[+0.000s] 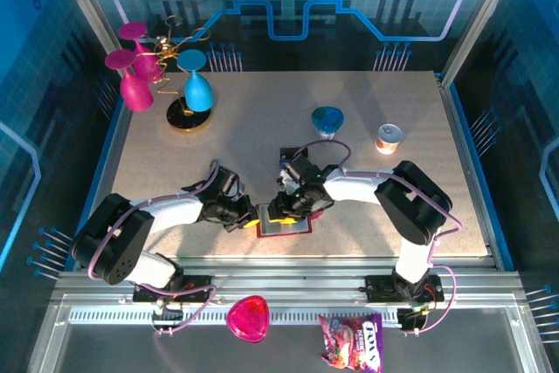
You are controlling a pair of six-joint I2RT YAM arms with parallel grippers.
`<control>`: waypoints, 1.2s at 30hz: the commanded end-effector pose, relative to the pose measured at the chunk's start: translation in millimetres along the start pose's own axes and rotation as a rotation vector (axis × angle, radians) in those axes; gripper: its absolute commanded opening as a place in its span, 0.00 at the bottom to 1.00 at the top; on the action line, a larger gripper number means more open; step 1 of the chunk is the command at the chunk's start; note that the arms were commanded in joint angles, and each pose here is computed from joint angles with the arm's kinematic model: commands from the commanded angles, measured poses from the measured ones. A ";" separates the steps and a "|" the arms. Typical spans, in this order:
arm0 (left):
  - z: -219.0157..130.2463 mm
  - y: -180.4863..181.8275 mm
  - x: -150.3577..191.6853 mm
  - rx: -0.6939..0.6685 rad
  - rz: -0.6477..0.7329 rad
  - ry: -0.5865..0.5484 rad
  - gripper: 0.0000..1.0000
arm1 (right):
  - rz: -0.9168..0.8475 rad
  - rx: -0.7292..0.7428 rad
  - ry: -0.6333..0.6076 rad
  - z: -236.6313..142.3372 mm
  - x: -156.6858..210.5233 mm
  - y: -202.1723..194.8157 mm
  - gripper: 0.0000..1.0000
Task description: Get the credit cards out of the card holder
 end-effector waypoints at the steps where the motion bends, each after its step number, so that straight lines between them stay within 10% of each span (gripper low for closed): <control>1: -7.7 -7.9 2.5 -0.010 0.011 -0.003 0.11 | 0.031 -0.022 -0.010 -3.2 2.1 -5.4 0.42; 20: 7.9 -27.1 3.1 0.084 -0.022 0.071 0.32 | 0.074 -0.108 -0.040 -1.8 8.3 -21.2 0.39; 36: 11.9 -32.9 1.7 0.093 -0.016 0.082 0.24 | 0.102 -0.153 -0.054 0.6 10.3 -25.7 0.38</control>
Point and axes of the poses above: each hand's point on the last joint's axis, 136 mm out from that joint toward the fingers, its own z axis out along the fingers, its own y axis along the line the jaws close on, x = y × z, the point moved 8 cm from there along -z, back along the fingers, and after that the axes turned 8 degrees about -z, right-handed, at the moved point
